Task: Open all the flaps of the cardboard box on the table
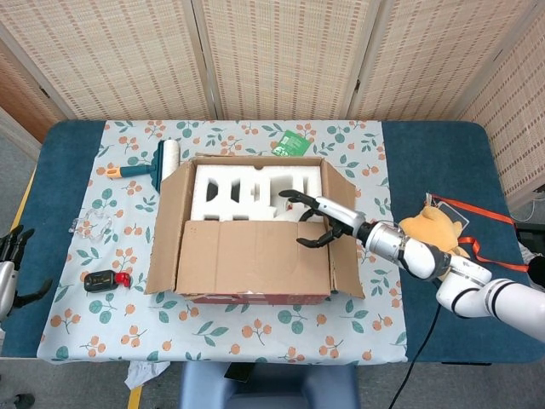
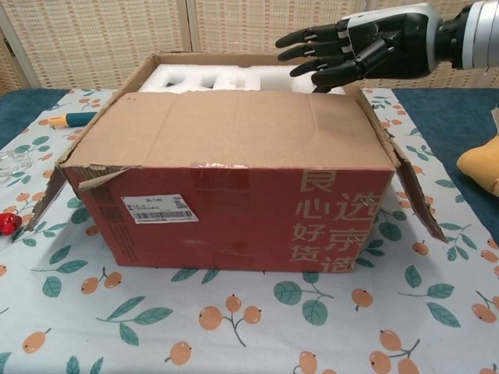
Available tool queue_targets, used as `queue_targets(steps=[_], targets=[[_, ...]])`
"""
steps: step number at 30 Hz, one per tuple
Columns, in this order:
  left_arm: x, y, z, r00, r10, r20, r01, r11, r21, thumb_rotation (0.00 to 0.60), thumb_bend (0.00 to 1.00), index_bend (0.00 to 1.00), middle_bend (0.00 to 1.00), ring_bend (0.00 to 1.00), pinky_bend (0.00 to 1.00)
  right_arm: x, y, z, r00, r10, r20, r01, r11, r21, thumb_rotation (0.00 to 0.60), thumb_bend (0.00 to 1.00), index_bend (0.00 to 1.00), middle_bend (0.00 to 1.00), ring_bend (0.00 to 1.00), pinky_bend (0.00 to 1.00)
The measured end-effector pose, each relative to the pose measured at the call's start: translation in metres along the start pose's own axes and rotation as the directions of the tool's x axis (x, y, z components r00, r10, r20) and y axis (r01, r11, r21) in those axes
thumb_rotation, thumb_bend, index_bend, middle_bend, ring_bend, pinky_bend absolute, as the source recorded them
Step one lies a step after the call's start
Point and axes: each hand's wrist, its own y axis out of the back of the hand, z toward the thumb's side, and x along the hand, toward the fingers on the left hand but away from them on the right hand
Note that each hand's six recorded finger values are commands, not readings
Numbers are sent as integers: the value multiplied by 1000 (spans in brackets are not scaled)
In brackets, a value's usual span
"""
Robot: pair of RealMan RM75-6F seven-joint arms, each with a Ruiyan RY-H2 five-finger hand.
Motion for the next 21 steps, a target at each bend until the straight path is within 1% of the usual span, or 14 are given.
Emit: queue_targets(steps=[5, 9, 17, 21], targets=[[0, -2, 2, 1000, -2, 4, 2, 1000, 17, 600, 346, 0, 0, 0, 0, 3, -1, 5, 1000, 4, -30, -5, 1000, -11, 600, 411, 0, 0, 0, 325], [0, -1, 1, 1000, 2, 2, -2, 1000, 15, 600, 345, 0, 0, 0, 0, 11, 3, 13, 998, -6, -59, 4, 1000, -29, 600, 411, 0, 0, 0, 360], [2, -3, 2, 1000, 5, 0, -5, 1000, 26, 600, 345, 0, 0, 0, 0, 29, 13, 33, 993, -51, -103, 49, 999, -20, 600, 412, 0, 0, 0, 377], [2, -2, 7, 1000, 17, 19, -18, 999, 38, 600, 345, 0, 0, 0, 0, 43, 15, 49, 989, -74, -130, 74, 997, -6, 600, 411, 0, 0, 0, 416]])
